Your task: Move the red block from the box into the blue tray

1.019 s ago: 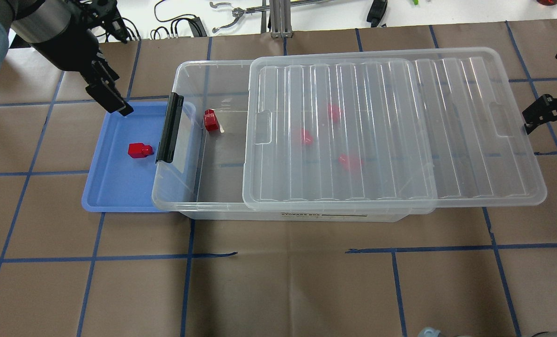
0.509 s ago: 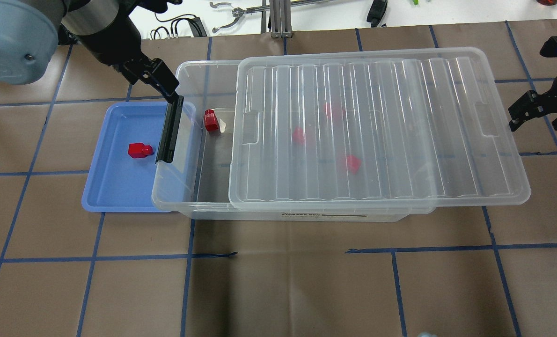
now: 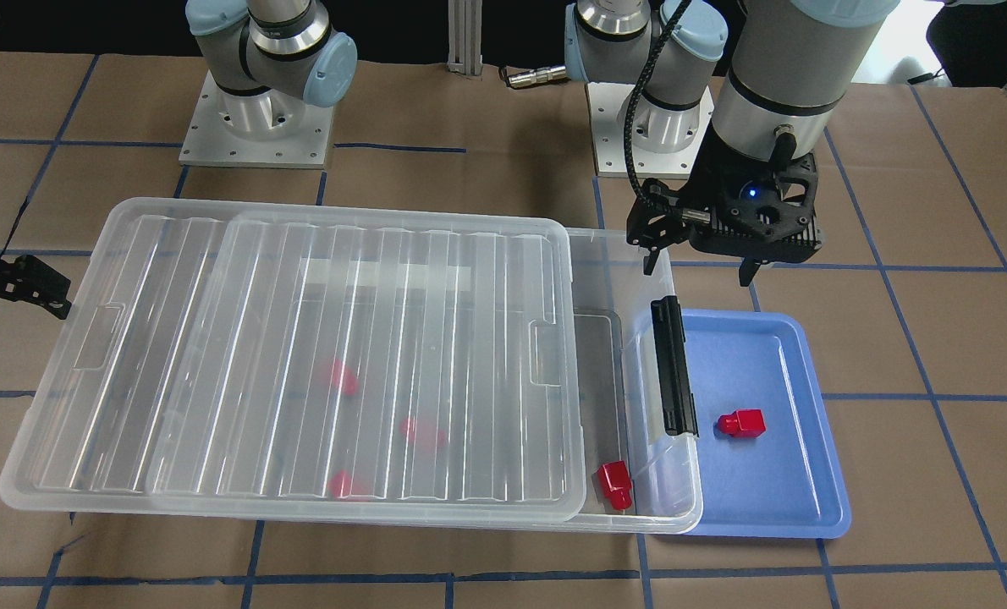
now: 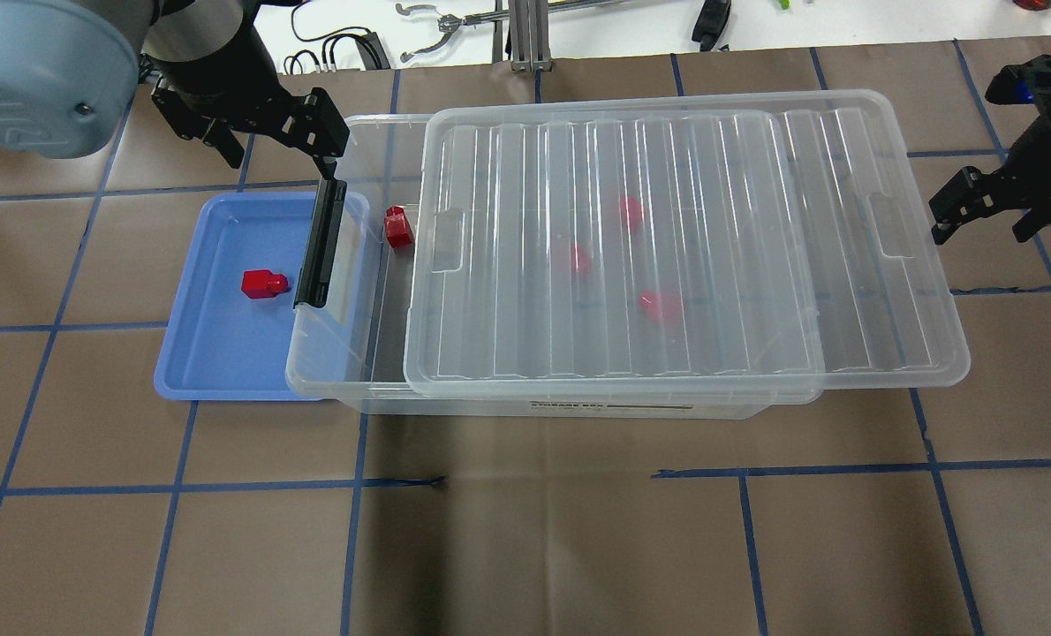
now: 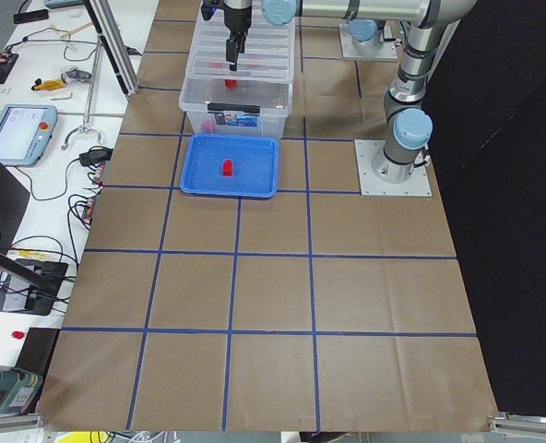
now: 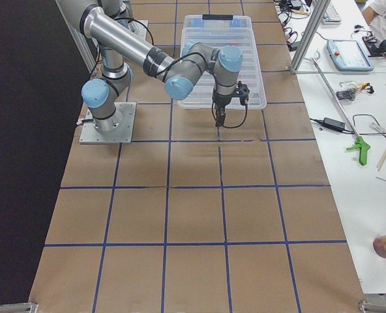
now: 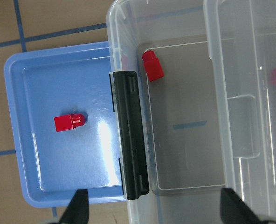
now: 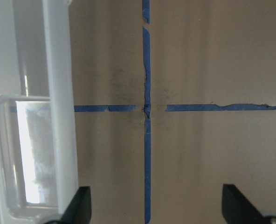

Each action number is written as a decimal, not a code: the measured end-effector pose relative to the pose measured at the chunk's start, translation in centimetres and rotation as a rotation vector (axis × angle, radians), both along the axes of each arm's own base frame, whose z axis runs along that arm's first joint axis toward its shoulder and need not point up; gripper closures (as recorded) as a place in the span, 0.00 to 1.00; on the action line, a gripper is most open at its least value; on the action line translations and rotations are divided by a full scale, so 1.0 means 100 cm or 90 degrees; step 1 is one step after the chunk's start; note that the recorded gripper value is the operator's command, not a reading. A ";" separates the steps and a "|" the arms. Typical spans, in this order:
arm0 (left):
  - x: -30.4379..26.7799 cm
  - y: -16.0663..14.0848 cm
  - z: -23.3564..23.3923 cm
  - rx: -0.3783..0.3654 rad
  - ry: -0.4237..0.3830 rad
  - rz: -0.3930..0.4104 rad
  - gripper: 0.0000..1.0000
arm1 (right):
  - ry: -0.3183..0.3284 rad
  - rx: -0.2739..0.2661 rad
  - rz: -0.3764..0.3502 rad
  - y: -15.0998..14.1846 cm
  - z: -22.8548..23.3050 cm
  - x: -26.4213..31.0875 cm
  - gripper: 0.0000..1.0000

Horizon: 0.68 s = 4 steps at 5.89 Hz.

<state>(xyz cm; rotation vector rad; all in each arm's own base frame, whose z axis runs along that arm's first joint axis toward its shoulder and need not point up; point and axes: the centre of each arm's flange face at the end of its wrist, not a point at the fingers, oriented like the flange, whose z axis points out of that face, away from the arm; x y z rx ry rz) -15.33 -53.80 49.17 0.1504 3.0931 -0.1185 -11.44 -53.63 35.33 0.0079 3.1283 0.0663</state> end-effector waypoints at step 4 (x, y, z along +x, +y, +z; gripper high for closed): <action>-0.006 0.011 0.003 0.008 0.029 0.051 0.02 | -0.017 0.000 -0.027 0.015 -0.001 0.039 0.00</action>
